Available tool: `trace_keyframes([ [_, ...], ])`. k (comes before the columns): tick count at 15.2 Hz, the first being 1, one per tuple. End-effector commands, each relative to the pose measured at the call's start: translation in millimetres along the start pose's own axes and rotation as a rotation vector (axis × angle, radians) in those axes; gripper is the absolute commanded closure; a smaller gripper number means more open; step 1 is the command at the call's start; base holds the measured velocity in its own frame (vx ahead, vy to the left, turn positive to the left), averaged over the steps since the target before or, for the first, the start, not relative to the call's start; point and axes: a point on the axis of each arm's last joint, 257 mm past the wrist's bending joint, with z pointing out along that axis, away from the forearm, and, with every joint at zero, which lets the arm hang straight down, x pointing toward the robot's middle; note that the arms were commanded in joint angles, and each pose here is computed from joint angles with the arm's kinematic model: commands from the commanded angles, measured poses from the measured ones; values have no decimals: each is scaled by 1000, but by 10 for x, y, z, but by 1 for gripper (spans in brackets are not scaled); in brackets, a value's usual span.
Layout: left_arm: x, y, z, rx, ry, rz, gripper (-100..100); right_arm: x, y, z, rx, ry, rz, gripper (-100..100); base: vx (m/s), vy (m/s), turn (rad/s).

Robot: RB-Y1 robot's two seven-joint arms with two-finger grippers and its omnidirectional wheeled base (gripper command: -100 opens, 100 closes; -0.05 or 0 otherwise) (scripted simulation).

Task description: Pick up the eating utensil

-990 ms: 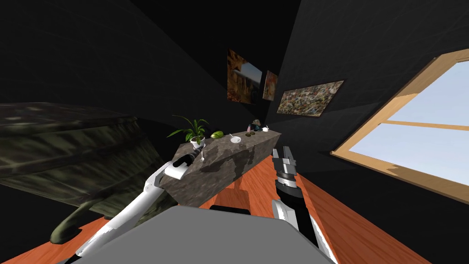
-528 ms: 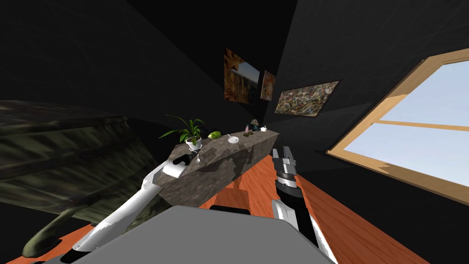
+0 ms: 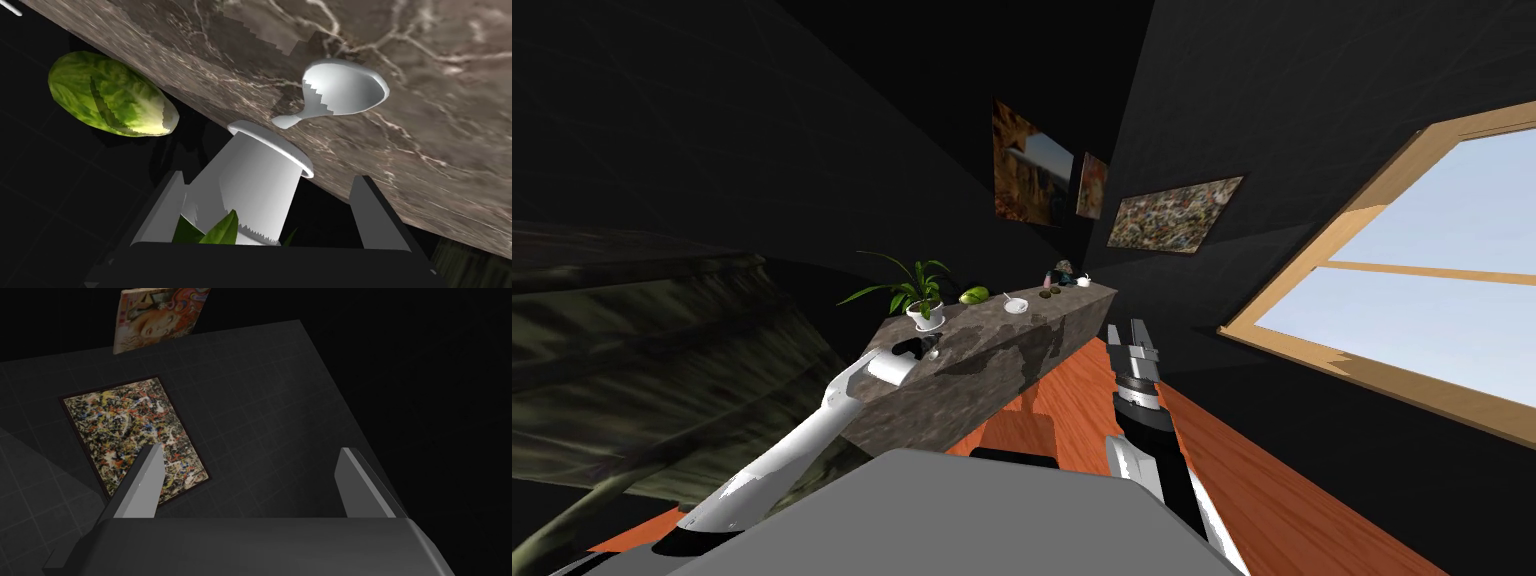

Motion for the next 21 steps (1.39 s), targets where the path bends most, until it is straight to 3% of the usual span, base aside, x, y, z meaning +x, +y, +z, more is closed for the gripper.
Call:
trace_keyframes([
  [1,-38,180,32,-63,10,24,-100,0,0,0,0,0,0,0,32,-54,-41],
  [8,-81,639,47,-220,44,72,-100,0,0,0,0,0,0,0,31,-59,-30],
  [11,-81,755,42,-258,55,83,-100,0,0,0,0,0,0,0,28,-48,-21],
  [12,-86,689,56,-236,49,77,-100,0,0,0,0,0,0,0,12,-27,-6],
  [16,-6,827,164,-246,48,69,-100,0,0,0,0,0,0,0,38,29,-37],
  [17,-20,804,136,-248,50,71,-100,-1,0,0,0,0,0,0,21,31,-12],
  [18,-17,806,144,-246,49,71,100,-1,0,0,0,0,0,0,8,11,-2],
  [21,-26,820,142,-249,48,71,100,0,0,0,0,0,0,0,1,5,14],
])
